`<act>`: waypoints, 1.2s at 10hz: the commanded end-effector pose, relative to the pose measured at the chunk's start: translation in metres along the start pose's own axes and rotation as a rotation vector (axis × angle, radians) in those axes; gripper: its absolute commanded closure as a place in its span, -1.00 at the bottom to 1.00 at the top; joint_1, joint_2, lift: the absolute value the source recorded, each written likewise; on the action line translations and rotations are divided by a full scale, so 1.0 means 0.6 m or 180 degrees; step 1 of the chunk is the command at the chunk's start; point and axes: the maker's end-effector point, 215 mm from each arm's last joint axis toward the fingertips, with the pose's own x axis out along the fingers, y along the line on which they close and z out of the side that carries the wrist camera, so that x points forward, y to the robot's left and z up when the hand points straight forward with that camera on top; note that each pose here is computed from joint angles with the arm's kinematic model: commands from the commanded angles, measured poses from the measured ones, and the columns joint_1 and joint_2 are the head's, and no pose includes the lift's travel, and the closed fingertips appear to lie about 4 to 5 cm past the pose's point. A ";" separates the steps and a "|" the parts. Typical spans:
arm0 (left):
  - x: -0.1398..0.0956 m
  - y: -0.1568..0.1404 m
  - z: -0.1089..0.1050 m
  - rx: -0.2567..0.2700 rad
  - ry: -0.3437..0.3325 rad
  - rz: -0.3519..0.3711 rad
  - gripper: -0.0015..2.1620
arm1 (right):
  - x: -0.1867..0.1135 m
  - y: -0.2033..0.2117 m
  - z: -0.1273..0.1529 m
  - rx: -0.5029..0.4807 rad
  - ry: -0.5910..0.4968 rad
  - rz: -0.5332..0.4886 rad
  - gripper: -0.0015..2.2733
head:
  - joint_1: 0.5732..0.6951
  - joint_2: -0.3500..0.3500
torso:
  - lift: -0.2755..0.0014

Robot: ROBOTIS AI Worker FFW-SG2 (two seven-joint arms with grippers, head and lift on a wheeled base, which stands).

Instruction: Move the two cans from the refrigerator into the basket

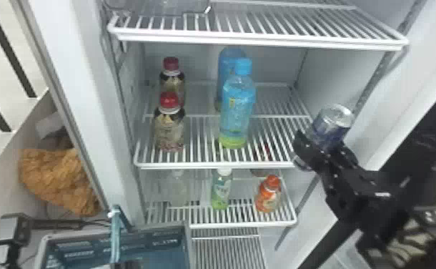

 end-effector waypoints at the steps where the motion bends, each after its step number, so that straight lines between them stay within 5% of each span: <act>1: -0.001 0.000 -0.001 -0.0005 -0.0007 -0.0006 0.11 | -0.038 0.002 0.003 -0.0005 0.0058 -0.0001 0.12 | 1.00 -0.33 | 0.81; 5: -0.004 0.002 -0.004 -0.0025 -0.0019 0.0007 0.11 | -0.121 0.005 -0.048 -0.0012 0.0500 -0.0013 0.12 | 1.00 -0.38 | 0.81; 12: -0.001 0.002 -0.005 -0.0029 -0.0018 0.0000 0.11 | -0.209 0.118 -0.163 0.0343 0.1340 0.0695 0.12 | 1.00 -0.19 | 0.81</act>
